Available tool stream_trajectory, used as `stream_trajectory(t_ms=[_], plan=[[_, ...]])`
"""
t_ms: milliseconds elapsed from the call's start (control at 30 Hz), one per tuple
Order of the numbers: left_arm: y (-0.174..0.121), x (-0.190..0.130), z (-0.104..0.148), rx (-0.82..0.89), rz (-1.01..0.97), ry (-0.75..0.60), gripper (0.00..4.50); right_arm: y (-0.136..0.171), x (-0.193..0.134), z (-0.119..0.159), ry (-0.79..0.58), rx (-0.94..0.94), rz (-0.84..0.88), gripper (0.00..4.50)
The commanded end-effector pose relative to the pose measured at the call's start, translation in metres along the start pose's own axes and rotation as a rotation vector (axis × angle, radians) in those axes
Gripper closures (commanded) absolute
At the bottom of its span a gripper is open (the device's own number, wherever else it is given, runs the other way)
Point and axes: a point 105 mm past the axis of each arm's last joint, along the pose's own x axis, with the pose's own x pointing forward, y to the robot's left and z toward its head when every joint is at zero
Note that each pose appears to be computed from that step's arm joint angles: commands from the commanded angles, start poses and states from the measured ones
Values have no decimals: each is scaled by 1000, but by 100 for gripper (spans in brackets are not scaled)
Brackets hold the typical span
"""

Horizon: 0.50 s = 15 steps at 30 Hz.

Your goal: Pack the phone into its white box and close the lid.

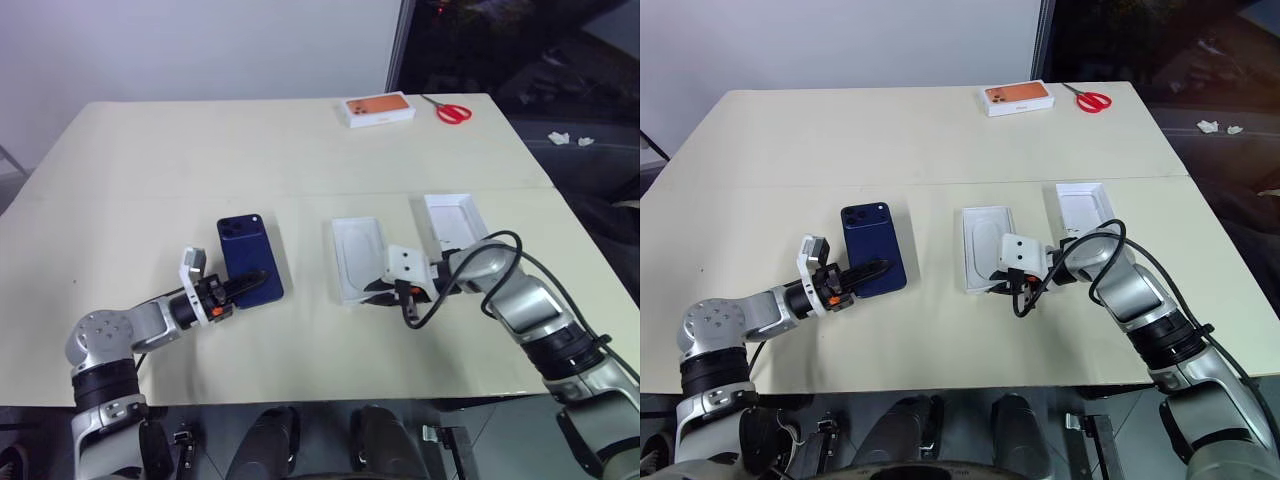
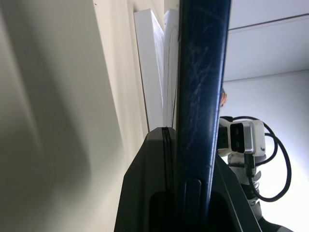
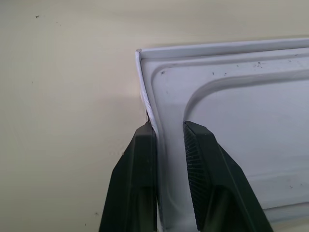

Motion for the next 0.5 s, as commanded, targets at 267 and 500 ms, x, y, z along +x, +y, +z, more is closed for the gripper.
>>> stream_trajectory(t_ms=[267,500], plan=[[-20,-1,19,74,-58,-43,450,13,53,39,-112,0,23,411],[-31,-3,37,107,-73,-89,450,12,78,61,-154,31,-8,411]])
